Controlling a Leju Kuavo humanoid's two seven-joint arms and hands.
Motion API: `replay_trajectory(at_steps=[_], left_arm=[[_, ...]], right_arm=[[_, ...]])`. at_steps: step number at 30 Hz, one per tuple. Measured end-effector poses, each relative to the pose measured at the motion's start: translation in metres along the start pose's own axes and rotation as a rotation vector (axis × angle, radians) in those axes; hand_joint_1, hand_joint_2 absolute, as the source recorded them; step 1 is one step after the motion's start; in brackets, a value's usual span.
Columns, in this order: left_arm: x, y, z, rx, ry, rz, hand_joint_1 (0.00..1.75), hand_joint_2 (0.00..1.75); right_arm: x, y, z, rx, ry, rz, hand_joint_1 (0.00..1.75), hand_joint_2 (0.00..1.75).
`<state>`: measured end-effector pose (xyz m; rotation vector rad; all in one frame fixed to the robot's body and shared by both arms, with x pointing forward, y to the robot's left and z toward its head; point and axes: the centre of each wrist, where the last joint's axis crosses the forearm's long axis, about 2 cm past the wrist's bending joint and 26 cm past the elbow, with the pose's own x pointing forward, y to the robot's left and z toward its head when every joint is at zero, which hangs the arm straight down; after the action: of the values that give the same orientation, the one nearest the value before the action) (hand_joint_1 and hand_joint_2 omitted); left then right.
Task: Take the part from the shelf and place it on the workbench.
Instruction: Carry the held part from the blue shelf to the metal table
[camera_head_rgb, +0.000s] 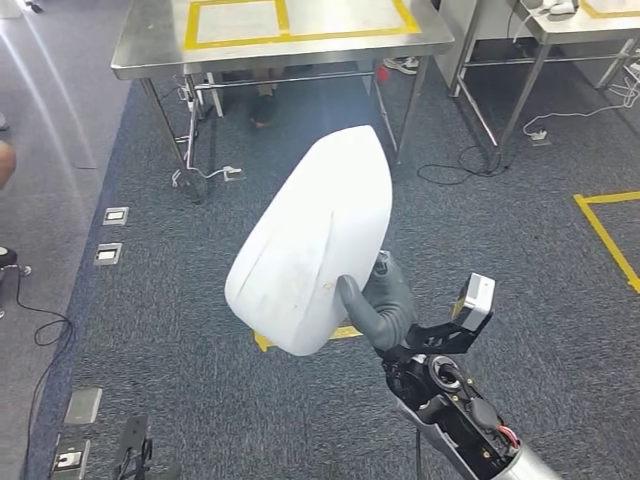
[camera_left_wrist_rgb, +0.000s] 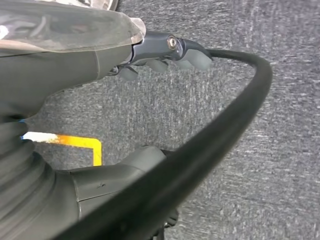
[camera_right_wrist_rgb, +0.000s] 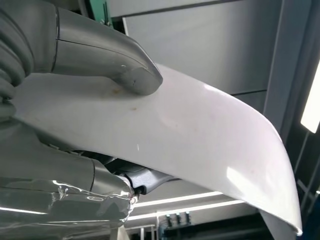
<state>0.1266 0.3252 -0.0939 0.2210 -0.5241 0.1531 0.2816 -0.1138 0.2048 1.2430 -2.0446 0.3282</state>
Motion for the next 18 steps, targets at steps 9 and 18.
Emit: replay_trajectory(at_steps=[9, 18], left_arm=[[-0.001, 0.000, 0.000, 0.001, 0.002, 0.000, 0.00, 1.75], [-0.014, 0.007, 0.003, 0.000, 0.027, 0.009, 0.00, 1.75]], right_arm=[[-0.002, 0.001, 0.003, -0.008, 0.007, -0.005, 1.75, 1.75], [0.000, 0.001, -0.003, 0.010, 0.008, -0.019, 1.75, 1.75]])
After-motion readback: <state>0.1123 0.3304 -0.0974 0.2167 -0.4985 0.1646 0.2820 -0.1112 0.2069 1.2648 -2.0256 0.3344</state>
